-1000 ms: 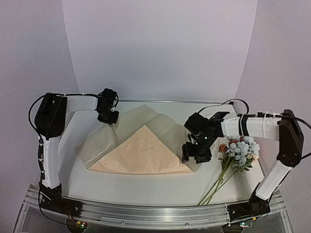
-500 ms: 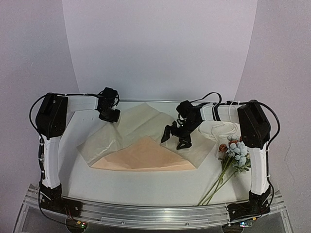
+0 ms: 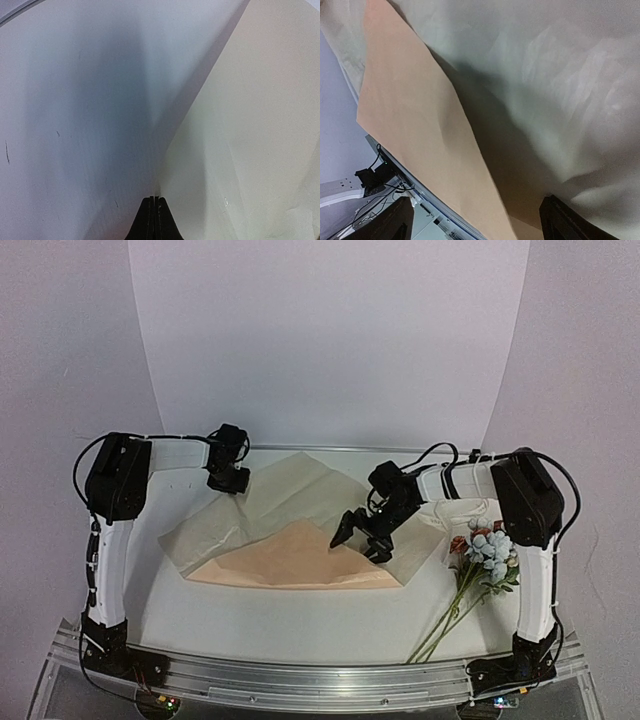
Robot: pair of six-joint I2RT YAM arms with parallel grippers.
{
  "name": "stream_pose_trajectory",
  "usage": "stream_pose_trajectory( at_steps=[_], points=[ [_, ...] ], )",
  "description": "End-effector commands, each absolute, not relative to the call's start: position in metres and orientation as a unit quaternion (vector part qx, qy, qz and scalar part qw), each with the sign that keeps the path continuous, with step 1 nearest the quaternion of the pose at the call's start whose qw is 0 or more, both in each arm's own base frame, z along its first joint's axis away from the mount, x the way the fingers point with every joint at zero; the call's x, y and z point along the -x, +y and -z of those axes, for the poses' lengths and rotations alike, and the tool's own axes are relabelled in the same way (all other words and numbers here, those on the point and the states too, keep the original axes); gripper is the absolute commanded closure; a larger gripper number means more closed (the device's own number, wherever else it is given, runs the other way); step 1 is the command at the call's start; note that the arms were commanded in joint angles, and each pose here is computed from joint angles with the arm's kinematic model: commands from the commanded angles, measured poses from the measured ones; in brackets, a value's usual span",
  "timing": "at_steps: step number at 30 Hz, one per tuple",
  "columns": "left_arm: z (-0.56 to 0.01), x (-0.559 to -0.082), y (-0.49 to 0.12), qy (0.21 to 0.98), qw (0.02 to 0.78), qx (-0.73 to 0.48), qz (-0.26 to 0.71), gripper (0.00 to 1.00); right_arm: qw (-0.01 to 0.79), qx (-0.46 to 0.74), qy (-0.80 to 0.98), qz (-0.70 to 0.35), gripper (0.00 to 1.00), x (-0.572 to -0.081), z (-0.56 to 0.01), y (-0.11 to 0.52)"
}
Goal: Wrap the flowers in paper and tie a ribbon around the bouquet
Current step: Unfold the folded wrapping paper at the center of the board.
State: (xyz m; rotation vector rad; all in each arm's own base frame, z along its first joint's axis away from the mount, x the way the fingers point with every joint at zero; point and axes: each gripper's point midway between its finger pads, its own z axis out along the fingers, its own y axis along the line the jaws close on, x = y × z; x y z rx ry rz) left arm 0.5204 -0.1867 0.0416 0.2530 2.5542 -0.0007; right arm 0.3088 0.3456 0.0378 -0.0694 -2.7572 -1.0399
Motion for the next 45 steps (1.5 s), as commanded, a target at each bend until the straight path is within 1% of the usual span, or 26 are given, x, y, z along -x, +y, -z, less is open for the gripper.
stream_pose_trajectory(
  at_steps=[1, 5, 11, 15, 19, 20, 23, 27, 30, 33, 35, 39, 43, 45],
  points=[
    [-0.054, -0.535, -0.182, 0.951, 0.302, -0.07, -0.012, 1.0, 0.09, 0.013, -0.909, 0.408, 0.22, -0.303, -0.08, 0.361],
    [-0.052, -0.535, -0.182, 0.952, 0.299, -0.067, -0.012, 1.0, 0.079, 0.0, -0.906, 0.416, 0.34, -0.299, -0.091, 0.361],
    [-0.046, -0.537, -0.18, 0.954, 0.293, -0.057, -0.015, 1.0, 0.069, -0.06, -0.898, 0.431, 0.38, -0.274, -0.114, 0.37],
    [-0.046, -0.54, -0.179, 0.955, 0.292, -0.048, -0.015, 1.0, 0.081, -0.111, -0.899, 0.417, 0.52, -0.244, -0.118, 0.371],
    [-0.045, -0.542, -0.177, 0.956, 0.289, -0.038, -0.018, 1.0, 0.09, -0.158, -0.909, 0.376, 0.66, -0.219, -0.114, 0.36],
    [-0.045, -0.543, -0.176, 0.957, 0.288, -0.035, -0.018, 1.0, 0.094, -0.179, -0.913, 0.355, 0.69, -0.208, -0.112, 0.354],
    [-0.044, -0.544, -0.174, 0.958, 0.284, -0.029, -0.017, 1.0, 0.099, -0.25, -0.918, 0.29, 0.73, -0.179, -0.108, 0.338],
    [-0.043, -0.547, -0.175, 0.96, 0.279, -0.027, -0.016, 1.0, 0.091, -0.309, -0.918, 0.232, 0.74, -0.16, -0.099, 0.326],
    [-0.041, -0.549, -0.175, 0.961, 0.274, -0.025, -0.019, 1.0, 0.089, -0.364, -0.908, 0.185, 0.71, -0.143, -0.091, 0.318],
    [-0.042, -0.552, -0.177, 0.961, 0.276, -0.024, -0.016, 1.0, 0.089, -0.388, -0.904, 0.159, 0.62, -0.133, -0.084, 0.313],
    [-0.043, -0.553, -0.178, 0.961, 0.275, -0.025, -0.013, 1.0, 0.093, -0.391, -0.904, 0.148, 0.51, -0.129, -0.08, 0.31],
    [-0.049, -0.552, -0.182, 0.96, 0.28, -0.032, -0.003, 0.99, 0.092, -0.38, -0.909, 0.143, 0.37, -0.125, -0.078, 0.301],
    [-0.057, -0.553, -0.184, 0.955, 0.292, -0.05, 0.001, 0.96, 0.071, -0.362, -0.917, 0.151, 0.19, -0.122, -0.09, 0.293],
    [-0.059, -0.554, -0.185, 0.954, 0.294, -0.06, 0.001, 0.96, 0.064, -0.35, -0.921, 0.16, 0.13, -0.118, -0.093, 0.29]
  ],
)
